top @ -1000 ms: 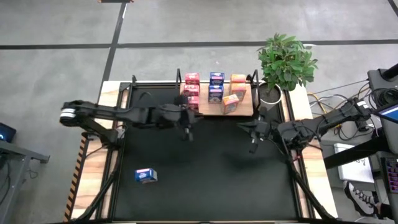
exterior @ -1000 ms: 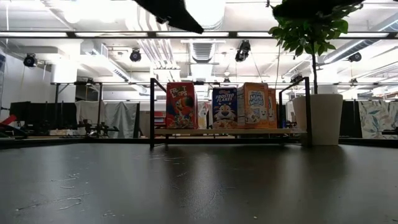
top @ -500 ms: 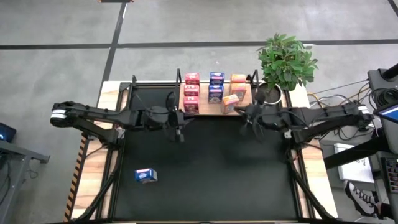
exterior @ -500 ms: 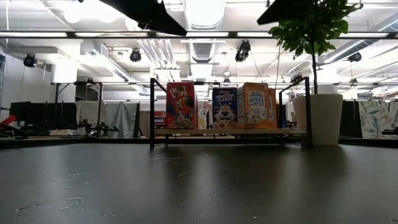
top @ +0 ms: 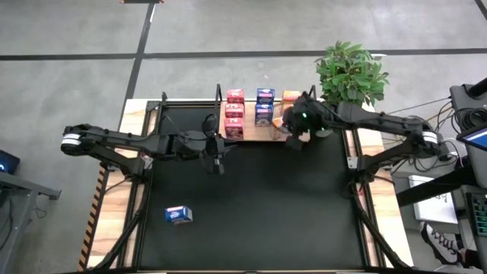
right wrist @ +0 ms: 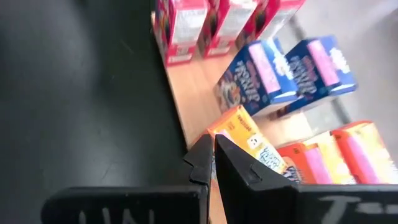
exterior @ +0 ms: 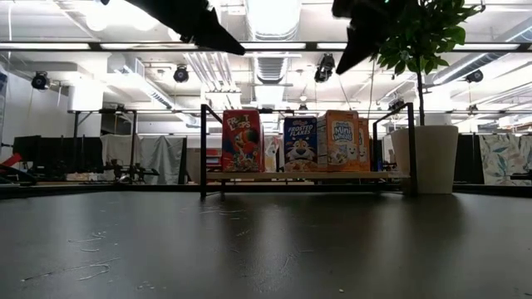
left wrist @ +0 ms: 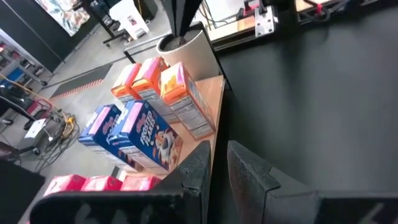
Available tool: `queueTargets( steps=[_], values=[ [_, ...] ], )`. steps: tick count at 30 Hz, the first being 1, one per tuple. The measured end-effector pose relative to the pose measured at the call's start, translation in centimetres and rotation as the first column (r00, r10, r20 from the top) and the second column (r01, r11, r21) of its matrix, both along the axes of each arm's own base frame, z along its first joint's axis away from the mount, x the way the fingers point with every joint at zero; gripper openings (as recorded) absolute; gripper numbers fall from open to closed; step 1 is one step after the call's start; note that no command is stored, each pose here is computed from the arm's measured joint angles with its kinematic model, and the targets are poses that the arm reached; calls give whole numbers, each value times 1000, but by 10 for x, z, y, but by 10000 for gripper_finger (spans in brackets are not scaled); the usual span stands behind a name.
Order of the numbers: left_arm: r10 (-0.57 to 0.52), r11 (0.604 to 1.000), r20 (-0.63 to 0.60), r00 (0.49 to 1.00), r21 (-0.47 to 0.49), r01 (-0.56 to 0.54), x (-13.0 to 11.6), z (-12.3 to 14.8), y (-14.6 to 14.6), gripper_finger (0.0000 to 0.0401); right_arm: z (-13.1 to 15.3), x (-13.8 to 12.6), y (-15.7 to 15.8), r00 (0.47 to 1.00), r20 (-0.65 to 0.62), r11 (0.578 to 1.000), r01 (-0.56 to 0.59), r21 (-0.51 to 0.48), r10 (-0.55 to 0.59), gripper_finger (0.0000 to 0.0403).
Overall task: Stack cereal on shelf
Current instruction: Put the orange cereal box aligned with the other orange cereal boxes on the shelf
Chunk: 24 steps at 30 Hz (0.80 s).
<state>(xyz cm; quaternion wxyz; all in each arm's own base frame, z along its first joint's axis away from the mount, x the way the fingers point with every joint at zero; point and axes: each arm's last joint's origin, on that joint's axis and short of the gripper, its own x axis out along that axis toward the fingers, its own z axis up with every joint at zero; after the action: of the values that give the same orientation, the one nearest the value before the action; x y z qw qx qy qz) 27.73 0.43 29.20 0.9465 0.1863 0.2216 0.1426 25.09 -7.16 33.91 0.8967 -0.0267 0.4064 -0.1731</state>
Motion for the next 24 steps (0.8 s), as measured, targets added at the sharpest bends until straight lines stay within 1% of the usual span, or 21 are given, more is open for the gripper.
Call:
queueTargets(
  steps=[4,8,11,14,18,24],
  values=[
    [-5,1000,-14,1000,18,5,0,-1,0,38,-2,8,-21,999,-37,998,1,58,1,11],
    [-16,999,-23,1000,45,17,-1,0,0,38,-3,16,-31,996,-93,998,-8,58,14,15],
    [-24,998,-31,999,64,26,-1,0,0,38,-3,22,-34,994,-112,998,-9,58,16,30],
    [-28,997,-34,999,75,31,-1,0,0,38,-1,26,-35,993,-118,998,-9,59,16,59],
    [-41,993,-41,998,109,45,0,1,0,38,0,30,-37,990,-138,998,-15,61,24,111],
    [-56,987,-42,998,148,61,0,3,0,38,-3,28,-36,972,-211,995,-99,29,103,196]
  ],
)
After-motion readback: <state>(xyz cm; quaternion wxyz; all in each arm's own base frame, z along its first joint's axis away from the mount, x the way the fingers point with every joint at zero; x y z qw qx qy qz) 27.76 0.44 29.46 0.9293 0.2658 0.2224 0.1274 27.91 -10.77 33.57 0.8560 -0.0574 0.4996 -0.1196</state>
